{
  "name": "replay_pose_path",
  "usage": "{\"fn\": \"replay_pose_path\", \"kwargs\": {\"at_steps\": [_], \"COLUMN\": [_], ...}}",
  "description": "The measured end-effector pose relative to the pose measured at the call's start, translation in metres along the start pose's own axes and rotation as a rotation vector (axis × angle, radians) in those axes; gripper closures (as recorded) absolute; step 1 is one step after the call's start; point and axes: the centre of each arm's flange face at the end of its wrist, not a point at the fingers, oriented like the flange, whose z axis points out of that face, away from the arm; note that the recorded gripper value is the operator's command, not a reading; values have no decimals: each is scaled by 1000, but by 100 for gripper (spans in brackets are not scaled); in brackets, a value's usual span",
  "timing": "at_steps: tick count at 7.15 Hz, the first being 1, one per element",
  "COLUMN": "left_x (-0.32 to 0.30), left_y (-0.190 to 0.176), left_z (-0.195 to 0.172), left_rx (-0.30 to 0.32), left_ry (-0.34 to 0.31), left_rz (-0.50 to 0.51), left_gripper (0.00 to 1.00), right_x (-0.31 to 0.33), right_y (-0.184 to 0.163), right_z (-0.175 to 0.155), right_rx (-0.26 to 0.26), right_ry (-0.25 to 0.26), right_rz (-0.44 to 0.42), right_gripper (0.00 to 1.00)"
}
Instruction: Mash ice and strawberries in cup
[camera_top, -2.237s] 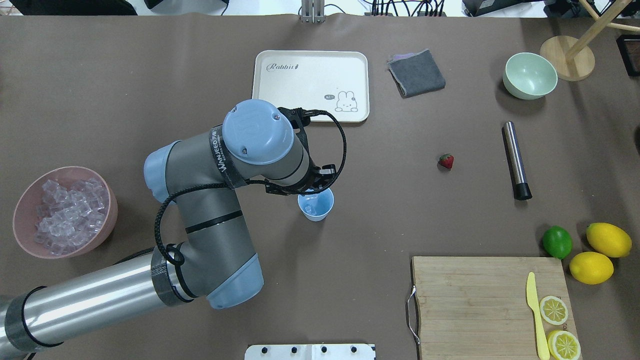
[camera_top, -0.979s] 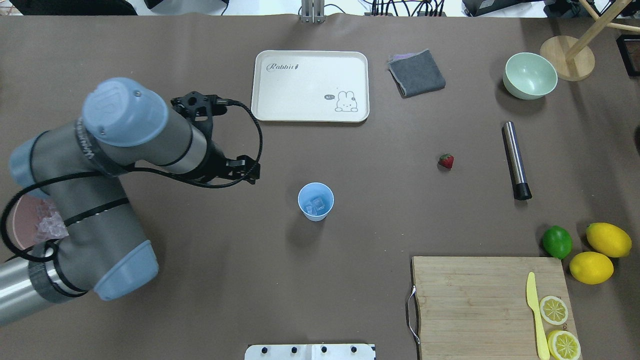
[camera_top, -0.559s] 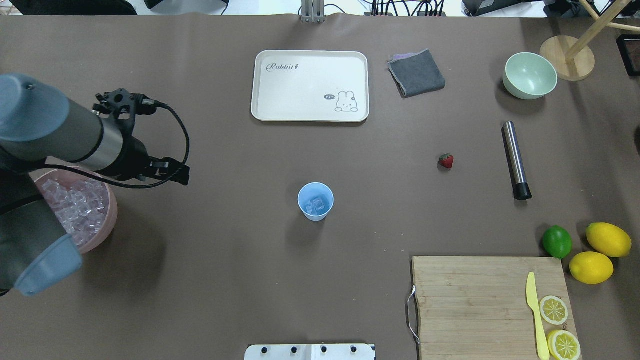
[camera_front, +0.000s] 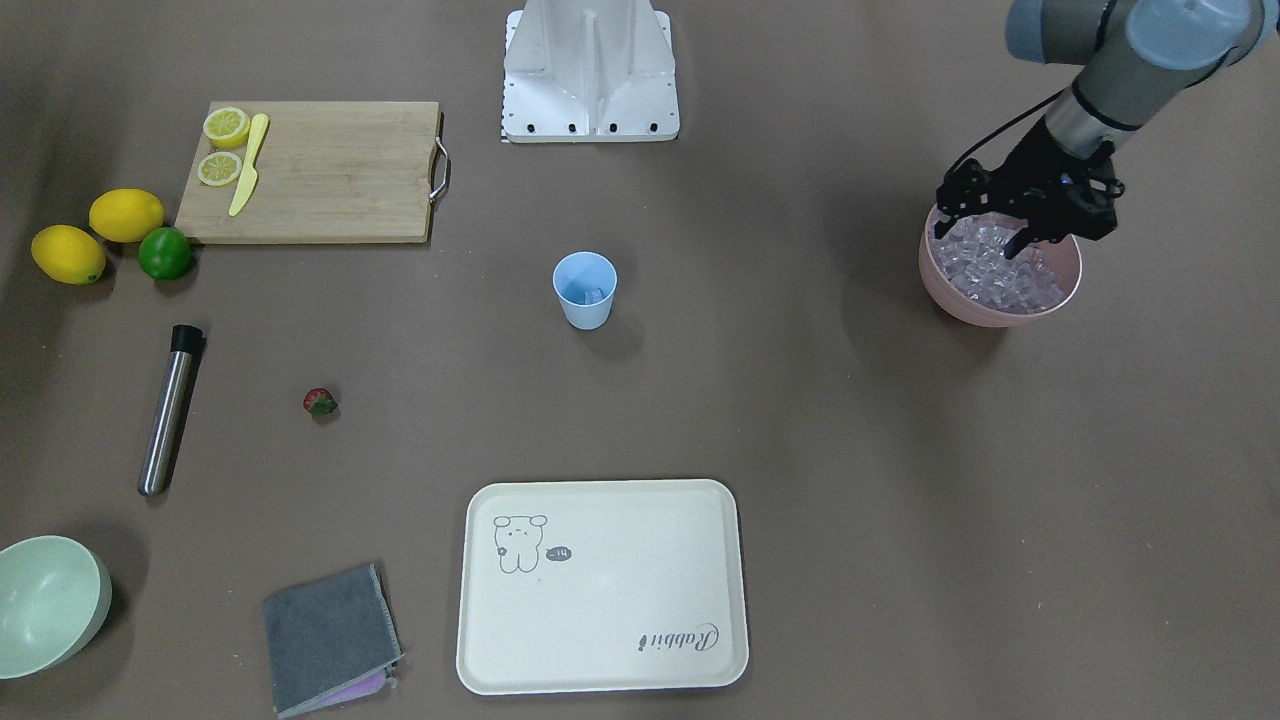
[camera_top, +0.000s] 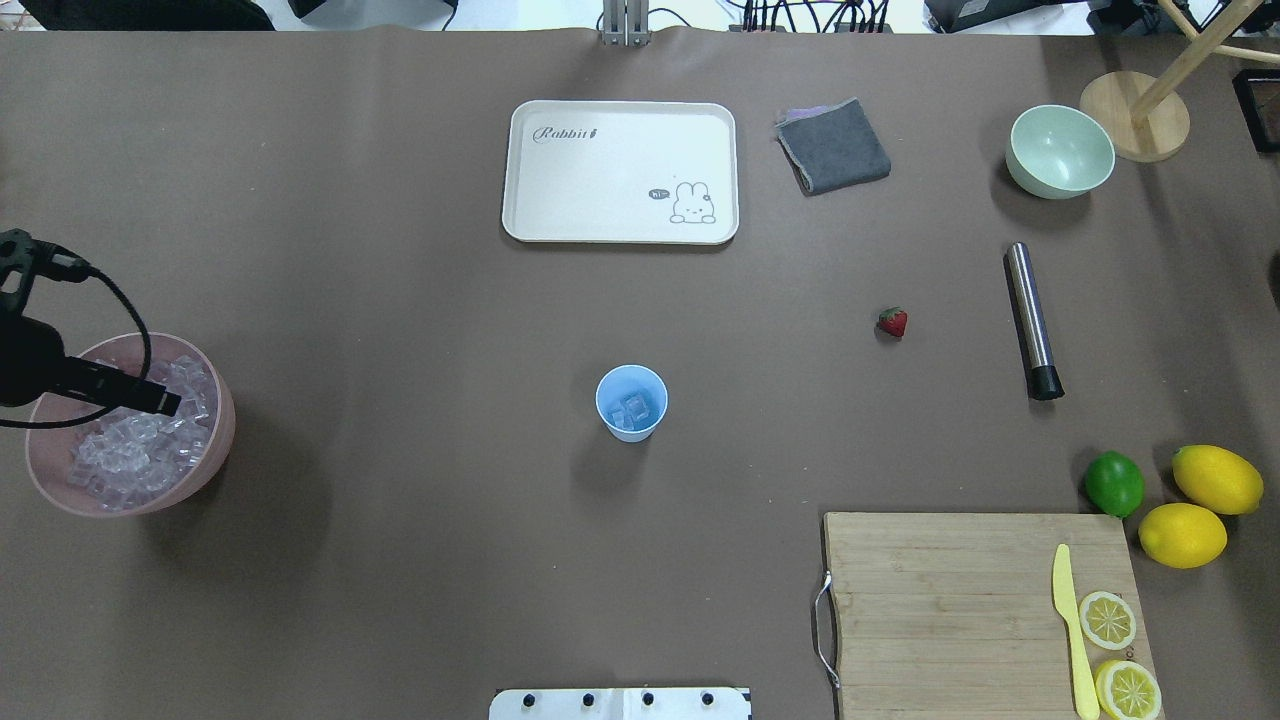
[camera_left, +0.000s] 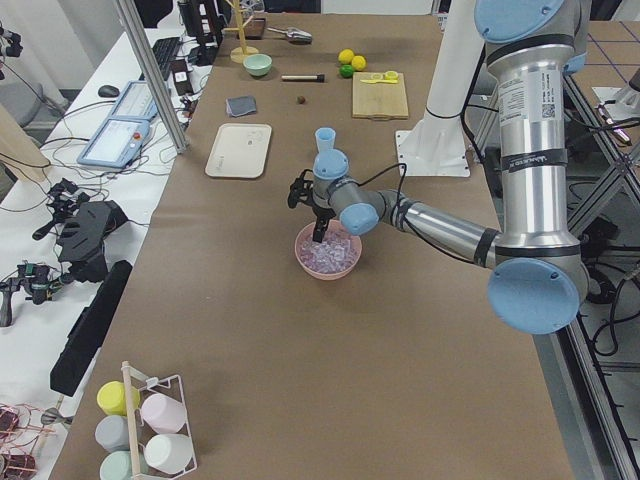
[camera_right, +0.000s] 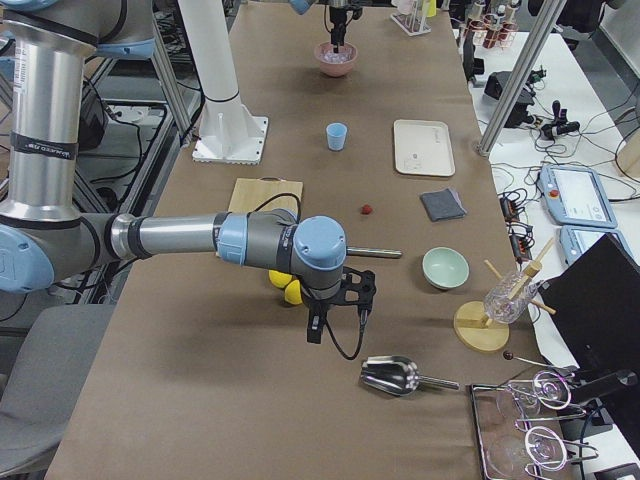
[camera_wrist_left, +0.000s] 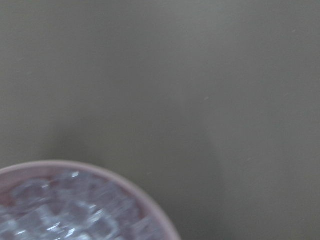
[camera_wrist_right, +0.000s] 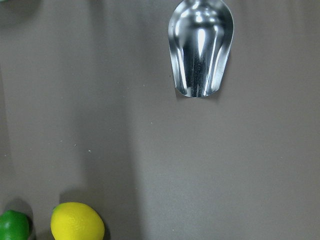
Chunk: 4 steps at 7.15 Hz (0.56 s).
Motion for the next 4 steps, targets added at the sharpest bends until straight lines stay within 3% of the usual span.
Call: {"fn": "replay_pose_path", "kwargs": {"at_steps": [3, 4], "left_x": [-39, -44], "left_y": [21, 24], "left_z": [-3, -2], "left_rx": [4, 13], "left_ry": [8, 14], "left_rz": [22, 27], "left_gripper": [3, 9], "right_x": [-1, -1], "right_y": [0, 0], "right_z": [-2, -2], "right_rx": [4, 4], "right_ry": [0, 0], "right_rz": [-3, -3], "right_gripper": [0, 0]}}
